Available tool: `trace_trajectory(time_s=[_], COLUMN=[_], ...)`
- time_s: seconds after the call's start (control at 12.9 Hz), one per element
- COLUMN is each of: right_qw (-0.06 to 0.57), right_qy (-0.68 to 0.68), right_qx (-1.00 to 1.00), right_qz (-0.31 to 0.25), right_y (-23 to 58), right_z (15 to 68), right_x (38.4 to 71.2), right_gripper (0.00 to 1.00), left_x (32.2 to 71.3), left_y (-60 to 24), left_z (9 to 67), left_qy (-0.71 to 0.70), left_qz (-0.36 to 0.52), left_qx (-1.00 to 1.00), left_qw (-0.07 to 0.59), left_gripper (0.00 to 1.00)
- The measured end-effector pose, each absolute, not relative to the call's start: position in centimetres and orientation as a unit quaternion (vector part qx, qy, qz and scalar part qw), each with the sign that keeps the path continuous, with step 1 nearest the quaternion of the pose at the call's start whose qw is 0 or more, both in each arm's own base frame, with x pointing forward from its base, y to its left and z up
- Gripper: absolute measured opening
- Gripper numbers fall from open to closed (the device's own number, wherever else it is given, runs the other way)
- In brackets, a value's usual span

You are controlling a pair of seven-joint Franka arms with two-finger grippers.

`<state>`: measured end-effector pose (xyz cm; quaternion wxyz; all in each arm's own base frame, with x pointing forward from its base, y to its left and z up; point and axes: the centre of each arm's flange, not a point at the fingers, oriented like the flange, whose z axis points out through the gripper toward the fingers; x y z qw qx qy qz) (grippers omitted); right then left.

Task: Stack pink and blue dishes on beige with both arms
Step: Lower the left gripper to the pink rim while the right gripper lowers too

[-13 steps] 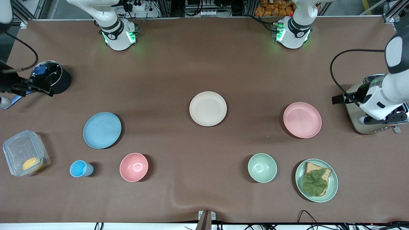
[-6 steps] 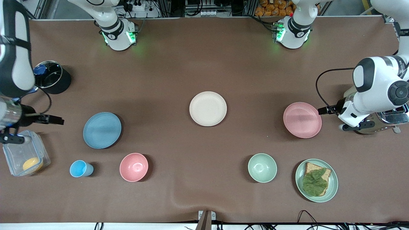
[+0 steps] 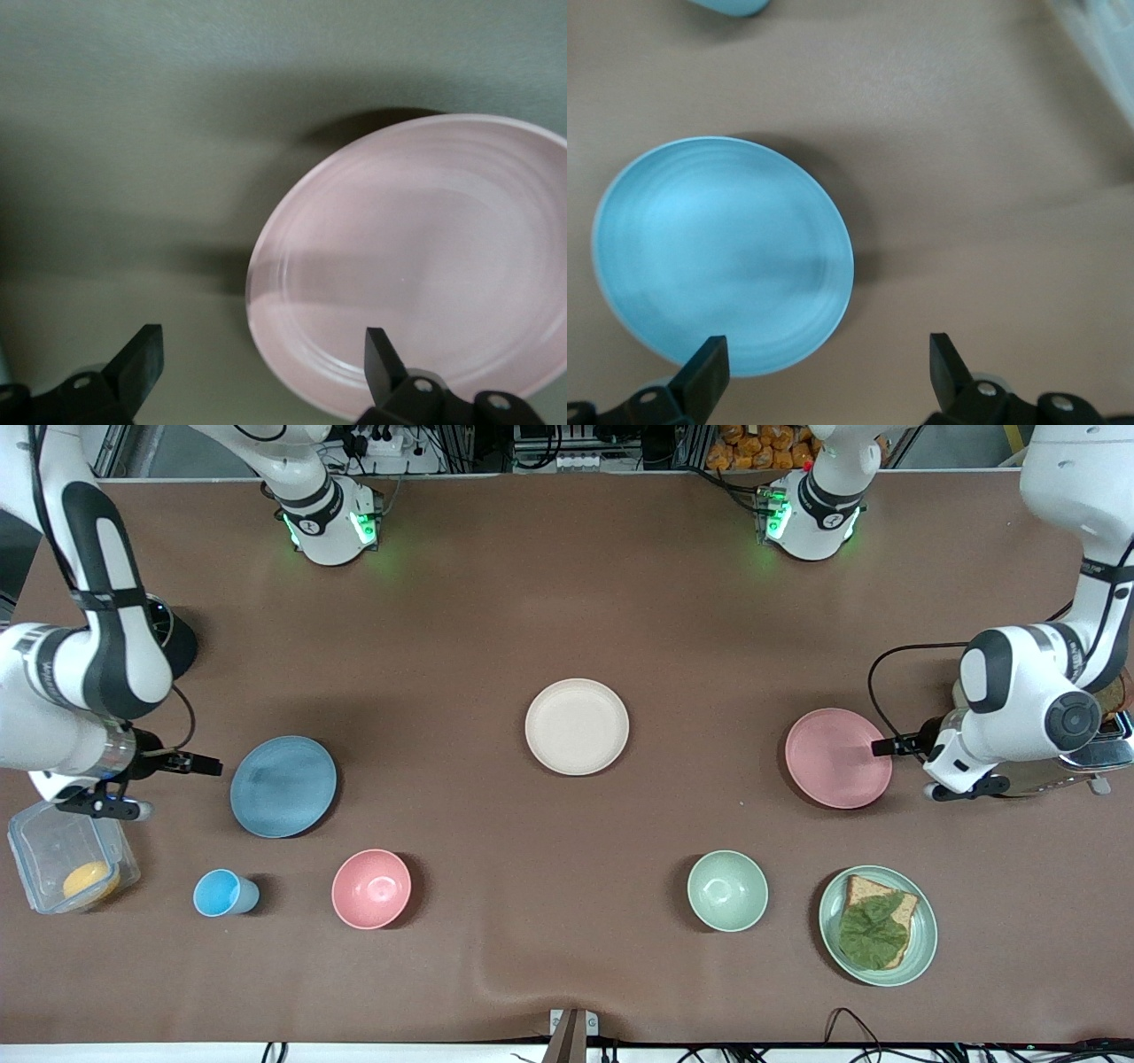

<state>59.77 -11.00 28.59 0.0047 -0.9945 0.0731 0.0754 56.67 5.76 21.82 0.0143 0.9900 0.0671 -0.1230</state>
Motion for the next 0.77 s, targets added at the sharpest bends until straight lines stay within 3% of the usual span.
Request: trace_trajectory(time_s=[0.23, 0.46, 0.77], right_qw=[0.006, 0.014, 0.015], right_qy=[0.075, 0.078, 0.079], right_qx=[-0.994, -0.993, -0.992], right_qz=[0.079, 0.088, 0.093], right_y=[-10.9, -10.3, -10.9], right_z=[22.8, 17.9, 17.2], right_x=[60.0, 60.0, 59.9], right_gripper=[1.00, 1.00, 1.00], left_x=[56.7, 56.8, 56.8], left_y=[5.7, 5.7, 5.8], left_z=[20.1, 19.4, 18.8], left_qy=[0.067, 0.068, 0.068], left_qz=[-0.131, -0.136, -0.137], left_qx=[0.989, 0.988, 0.988], left_qw=[0.017, 0.018, 0.019], left_gripper=[1.00, 0.93, 0.83])
